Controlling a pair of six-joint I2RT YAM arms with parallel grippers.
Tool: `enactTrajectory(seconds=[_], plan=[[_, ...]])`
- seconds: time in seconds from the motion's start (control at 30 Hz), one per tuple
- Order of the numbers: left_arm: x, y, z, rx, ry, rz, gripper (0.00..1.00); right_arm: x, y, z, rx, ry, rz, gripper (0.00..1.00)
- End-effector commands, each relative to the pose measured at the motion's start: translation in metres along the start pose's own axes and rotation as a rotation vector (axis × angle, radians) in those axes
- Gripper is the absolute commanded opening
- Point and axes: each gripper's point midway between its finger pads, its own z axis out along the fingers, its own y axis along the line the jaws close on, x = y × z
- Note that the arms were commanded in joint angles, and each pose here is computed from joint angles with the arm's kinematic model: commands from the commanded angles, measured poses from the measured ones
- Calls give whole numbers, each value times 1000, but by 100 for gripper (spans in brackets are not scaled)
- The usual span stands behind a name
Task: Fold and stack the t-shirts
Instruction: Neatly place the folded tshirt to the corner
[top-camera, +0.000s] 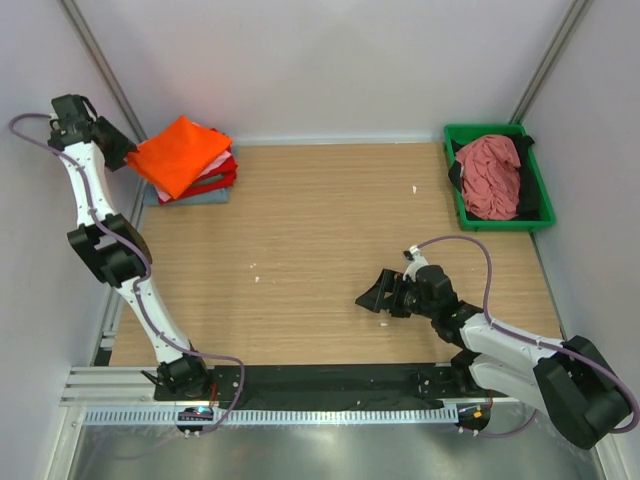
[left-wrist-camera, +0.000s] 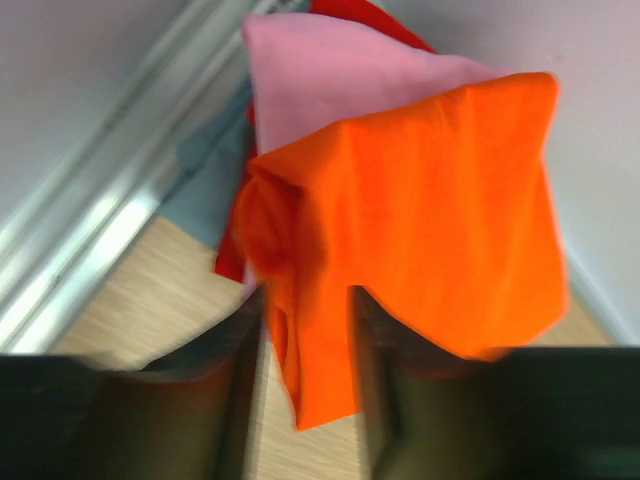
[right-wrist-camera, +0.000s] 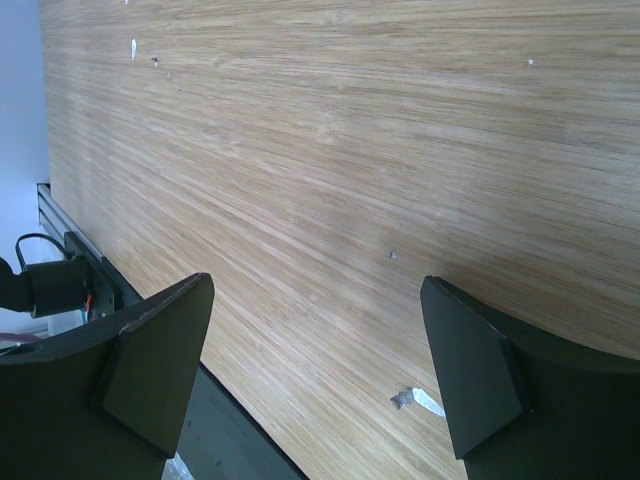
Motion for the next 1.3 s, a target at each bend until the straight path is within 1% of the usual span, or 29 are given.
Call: enactTrajectory(seconds=[0.0, 0.03, 0.07, 0.1, 0.13, 0.2, 0.23, 0.4, 0.47, 0.5, 0.53, 0.63, 0.67, 0.73, 0.77, 0.87, 0.93, 1.0, 1.07, 1.13, 1.27], plan=[[-22, 18, -25, -117, -96, 8, 54, -4, 3, 2, -4, -3, -32, 91], [-23, 23, -26, -138, -105, 7, 59, -5, 4, 2, -6, -5, -31, 91], [-25, 23, -27, -146, -112, 8, 73, -4, 4, 2, -5, -2, -32, 92], [-25, 26, -28, -158, -112, 5, 78, -4, 4, 2, -7, -1, -32, 91], [-30, 34, -30, -210, -138, -1, 80, -4, 4, 2, -5, -2, -30, 91], [-30, 38, -32, -236, -143, -3, 82, -5, 3, 2, -6, -4, -31, 92], [-33, 44, -35, -273, -163, -16, 84, -5, 4, 2, -7, -4, -33, 91], [-33, 57, -56, -352, -209, -48, 85, -4, 4, 2, -7, -4, -31, 92], [-30, 56, -62, -342, -226, -69, 86, -4, 3, 2, -6, -5, -31, 92], [-35, 53, -65, -321, -261, -81, 86, -4, 4, 1, -7, -4, -31, 91], [-24, 54, -72, -316, -254, -86, 87, -4, 4, 2, -8, -5, -31, 91], [-19, 49, -86, -292, -288, -104, 87, -4, 3, 1, -6, -5, -31, 92], [-11, 49, -97, -288, -294, -104, 87, -5, 4, 1, -9, -8, -34, 92], [-7, 40, -107, -285, -321, -87, 87, -4, 3, 1, -6, -5, -33, 91], [3, 32, -117, -279, -326, -70, 88, -4, 3, 2, -6, -5, -31, 92], [13, 20, -122, -264, -357, -53, 88, -4, 4, 2, -9, -3, -31, 92], [26, 10, -109, -210, -321, -58, 87, -4, 4, 2, -7, -4, -33, 91], [38, 8, -85, -195, -265, -58, 84, -4, 3, 1, -7, -6, -33, 91], [45, -3, -67, -168, -235, -34, 84, -4, 2, 1, -2, -7, -31, 91], [51, -5, -43, -169, -205, -18, 85, -4, 1, 0, 3, -10, -27, 91], [44, -7, -17, -167, -200, -23, 90, -6, 2, -1, 1, -22, -27, 92]])
